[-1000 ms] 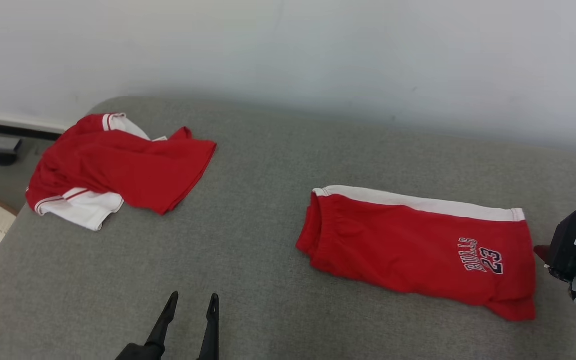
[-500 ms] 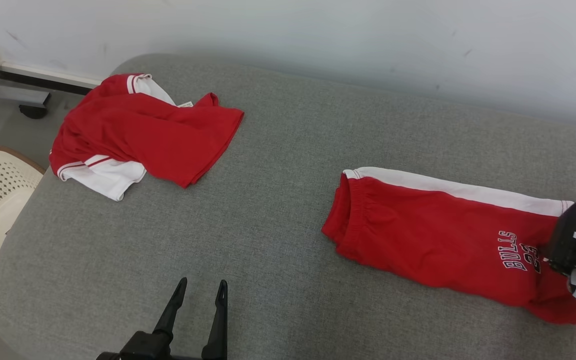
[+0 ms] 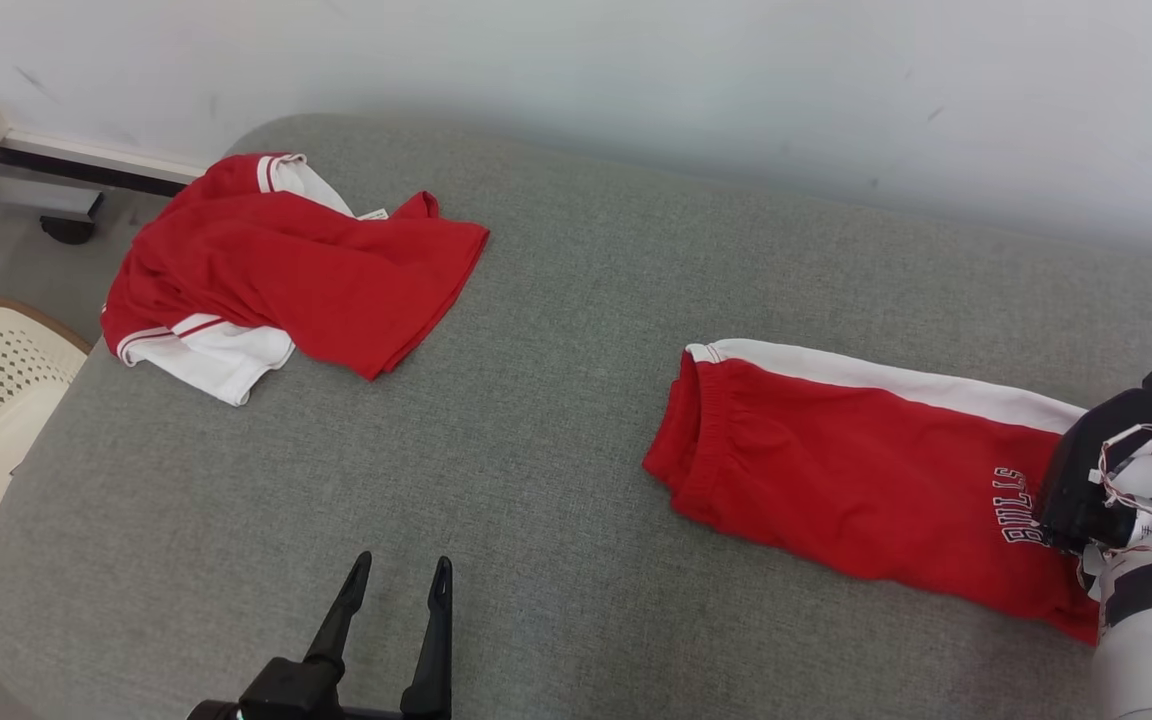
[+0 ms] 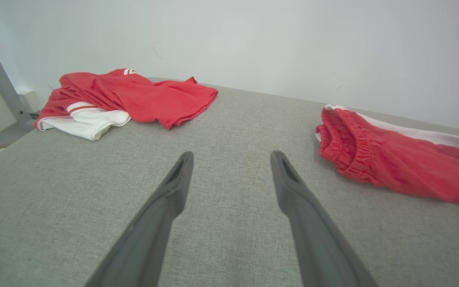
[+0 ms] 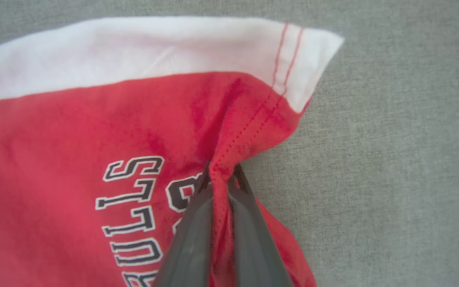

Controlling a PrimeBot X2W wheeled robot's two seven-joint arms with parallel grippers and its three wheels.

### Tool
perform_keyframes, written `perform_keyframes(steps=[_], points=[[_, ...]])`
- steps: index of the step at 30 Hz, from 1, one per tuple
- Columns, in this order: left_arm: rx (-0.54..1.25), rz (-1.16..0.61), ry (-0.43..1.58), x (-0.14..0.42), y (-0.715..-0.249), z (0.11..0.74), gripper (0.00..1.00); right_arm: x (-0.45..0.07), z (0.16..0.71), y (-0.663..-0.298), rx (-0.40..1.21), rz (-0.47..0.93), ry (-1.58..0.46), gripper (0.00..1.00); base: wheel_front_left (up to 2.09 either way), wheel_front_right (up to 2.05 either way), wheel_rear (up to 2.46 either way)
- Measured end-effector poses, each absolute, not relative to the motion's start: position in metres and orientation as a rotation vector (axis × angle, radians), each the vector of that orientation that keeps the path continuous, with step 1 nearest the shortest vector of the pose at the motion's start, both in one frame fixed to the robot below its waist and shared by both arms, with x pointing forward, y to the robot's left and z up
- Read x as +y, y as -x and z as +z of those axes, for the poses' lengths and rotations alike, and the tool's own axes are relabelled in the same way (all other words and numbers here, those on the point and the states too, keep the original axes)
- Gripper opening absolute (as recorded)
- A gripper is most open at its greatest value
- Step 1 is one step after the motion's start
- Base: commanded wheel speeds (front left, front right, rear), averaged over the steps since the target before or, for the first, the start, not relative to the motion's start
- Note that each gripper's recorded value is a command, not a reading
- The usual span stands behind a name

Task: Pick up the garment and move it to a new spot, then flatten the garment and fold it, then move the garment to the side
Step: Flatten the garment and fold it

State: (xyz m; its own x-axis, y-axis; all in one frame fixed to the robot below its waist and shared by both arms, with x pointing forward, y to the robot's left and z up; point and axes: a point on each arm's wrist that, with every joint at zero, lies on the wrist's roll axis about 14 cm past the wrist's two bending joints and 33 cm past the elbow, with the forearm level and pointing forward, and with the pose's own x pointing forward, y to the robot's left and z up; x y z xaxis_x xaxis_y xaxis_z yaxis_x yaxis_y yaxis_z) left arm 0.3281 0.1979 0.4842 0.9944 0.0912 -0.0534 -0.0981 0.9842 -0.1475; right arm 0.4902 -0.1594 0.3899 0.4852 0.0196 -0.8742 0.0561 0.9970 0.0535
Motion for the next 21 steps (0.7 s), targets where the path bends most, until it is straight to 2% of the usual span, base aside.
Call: perform_keyframes(steps=[15,21], points=[[0.018,0.077,0.161,0.192,-0.315,0.494,1.00,-0.190,0.441,-0.487,0.899,-0.109,-0.029,0.00,0.00,0.00,0.00],[0.007,0.094,0.165,0.196,-0.303,0.497,1.00,-0.139,0.466,-0.495,0.848,0.040,-0.214,0.00,0.00,0.00,0.00]])
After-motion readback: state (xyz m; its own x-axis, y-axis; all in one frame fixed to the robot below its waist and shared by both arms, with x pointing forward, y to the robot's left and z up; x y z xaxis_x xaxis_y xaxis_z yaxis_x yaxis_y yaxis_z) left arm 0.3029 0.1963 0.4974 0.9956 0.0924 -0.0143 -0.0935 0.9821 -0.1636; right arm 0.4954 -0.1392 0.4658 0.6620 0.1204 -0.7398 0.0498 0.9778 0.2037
